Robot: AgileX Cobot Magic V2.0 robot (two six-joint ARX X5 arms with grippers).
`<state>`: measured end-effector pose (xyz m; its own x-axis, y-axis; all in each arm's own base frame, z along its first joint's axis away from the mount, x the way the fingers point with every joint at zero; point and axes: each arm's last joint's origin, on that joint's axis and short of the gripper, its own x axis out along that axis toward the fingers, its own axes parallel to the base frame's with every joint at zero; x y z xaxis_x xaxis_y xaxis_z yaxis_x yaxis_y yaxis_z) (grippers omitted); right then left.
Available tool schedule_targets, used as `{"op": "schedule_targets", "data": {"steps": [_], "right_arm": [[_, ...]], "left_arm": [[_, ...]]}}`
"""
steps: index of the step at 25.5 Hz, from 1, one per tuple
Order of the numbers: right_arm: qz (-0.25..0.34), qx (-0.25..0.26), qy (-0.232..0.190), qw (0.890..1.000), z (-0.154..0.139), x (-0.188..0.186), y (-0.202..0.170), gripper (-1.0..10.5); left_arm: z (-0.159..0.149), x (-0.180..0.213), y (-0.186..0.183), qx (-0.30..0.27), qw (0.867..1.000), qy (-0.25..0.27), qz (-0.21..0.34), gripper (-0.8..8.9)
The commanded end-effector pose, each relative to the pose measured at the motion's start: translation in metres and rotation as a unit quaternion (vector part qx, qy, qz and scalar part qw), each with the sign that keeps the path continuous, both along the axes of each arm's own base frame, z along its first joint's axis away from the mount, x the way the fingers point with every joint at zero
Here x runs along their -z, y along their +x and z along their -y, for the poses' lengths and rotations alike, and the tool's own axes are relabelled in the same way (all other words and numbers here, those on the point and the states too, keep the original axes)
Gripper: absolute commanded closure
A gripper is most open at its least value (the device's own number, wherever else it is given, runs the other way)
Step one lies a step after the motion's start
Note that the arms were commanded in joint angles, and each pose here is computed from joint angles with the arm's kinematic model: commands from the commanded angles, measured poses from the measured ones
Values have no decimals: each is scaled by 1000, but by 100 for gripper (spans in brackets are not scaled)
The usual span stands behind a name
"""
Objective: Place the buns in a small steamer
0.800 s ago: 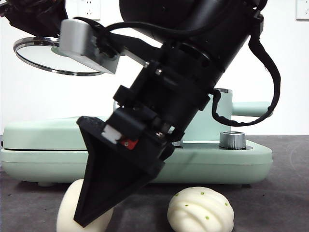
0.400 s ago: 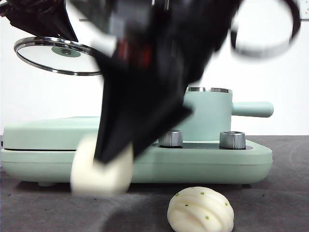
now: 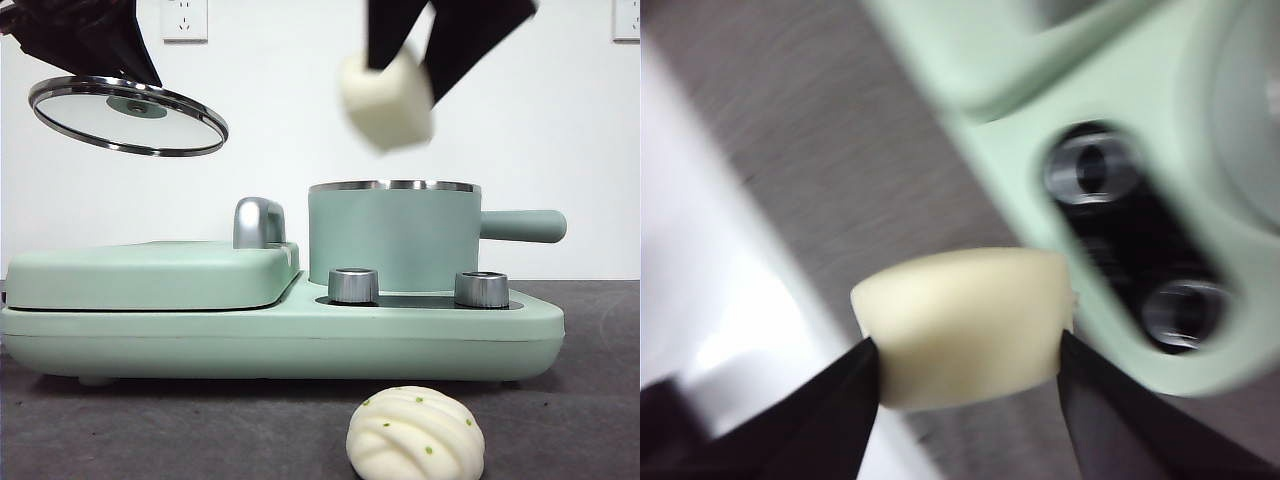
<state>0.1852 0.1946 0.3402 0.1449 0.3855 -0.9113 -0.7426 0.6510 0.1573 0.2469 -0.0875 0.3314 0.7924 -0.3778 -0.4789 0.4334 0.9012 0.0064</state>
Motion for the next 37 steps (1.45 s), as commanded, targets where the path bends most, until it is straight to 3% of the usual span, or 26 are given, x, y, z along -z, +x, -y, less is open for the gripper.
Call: {"op": "schedule_targets", "data": {"steps": [1, 8, 17, 26, 31, 37], "right_arm": [[24, 38, 14, 999, 5, -16, 18, 689], [70, 94, 39, 992, 16, -28, 74, 689], [71, 116, 32, 990, 6, 12, 135, 689], [80, 111, 29, 990, -10, 52, 168, 689], [99, 107, -30, 989, -12, 72, 178, 687], [90, 103, -31, 990, -12, 66, 175, 559]], "left_arm": [[1, -9, 1, 2, 1000, -5, 25, 802], [1, -9, 1, 2, 1000, -5, 25, 802], [1, -9, 1, 2, 1000, -6, 25, 802], [1, -12, 2, 2, 999, -11, 38, 802], [1, -12, 2, 2, 999, -11, 37, 802], [1, -12, 2, 2, 999, -11, 37, 802]]}}
